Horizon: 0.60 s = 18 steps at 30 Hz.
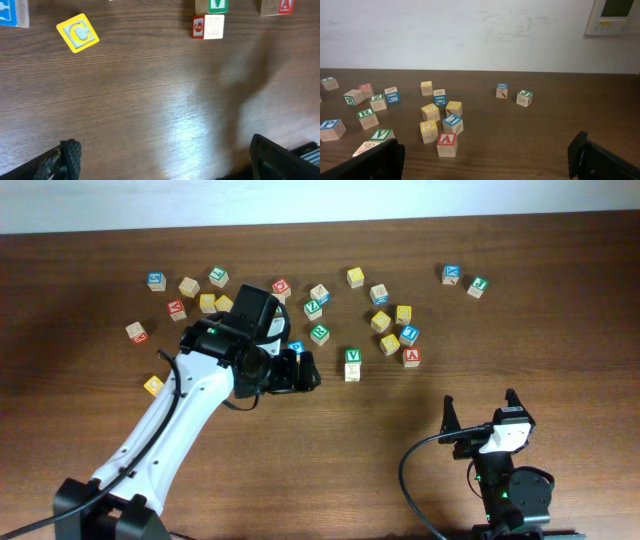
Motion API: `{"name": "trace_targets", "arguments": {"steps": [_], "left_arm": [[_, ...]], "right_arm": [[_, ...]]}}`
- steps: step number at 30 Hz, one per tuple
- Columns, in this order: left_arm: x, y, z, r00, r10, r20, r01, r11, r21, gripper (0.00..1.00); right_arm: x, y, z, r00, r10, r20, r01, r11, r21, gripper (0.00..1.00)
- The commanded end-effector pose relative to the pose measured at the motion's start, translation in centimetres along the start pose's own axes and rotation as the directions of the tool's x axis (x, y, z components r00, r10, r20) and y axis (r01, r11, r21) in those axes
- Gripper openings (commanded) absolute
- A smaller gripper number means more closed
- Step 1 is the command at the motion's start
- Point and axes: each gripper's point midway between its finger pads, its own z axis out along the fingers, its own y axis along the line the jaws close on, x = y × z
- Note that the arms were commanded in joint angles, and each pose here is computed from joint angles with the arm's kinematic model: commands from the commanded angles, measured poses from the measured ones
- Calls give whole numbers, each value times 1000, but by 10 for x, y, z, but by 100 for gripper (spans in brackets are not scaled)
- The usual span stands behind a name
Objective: Spell out ICRA
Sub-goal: 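Move the left gripper forward over the red I block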
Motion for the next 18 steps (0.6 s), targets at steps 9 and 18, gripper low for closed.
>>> {"name": "trace_targets", "arguments": {"steps": [9,18], "left_arm": [[-52,90,-28,947,-209,243,264,940,-218,99],[-18,54,3,979,-186,83,195,975,-108,99]], "right_arm": [[2,-3,0,1000,-5,-4,5,1000,12,98],[2,-3,0,1000,-5,-4,5,1000,12,98]]}}
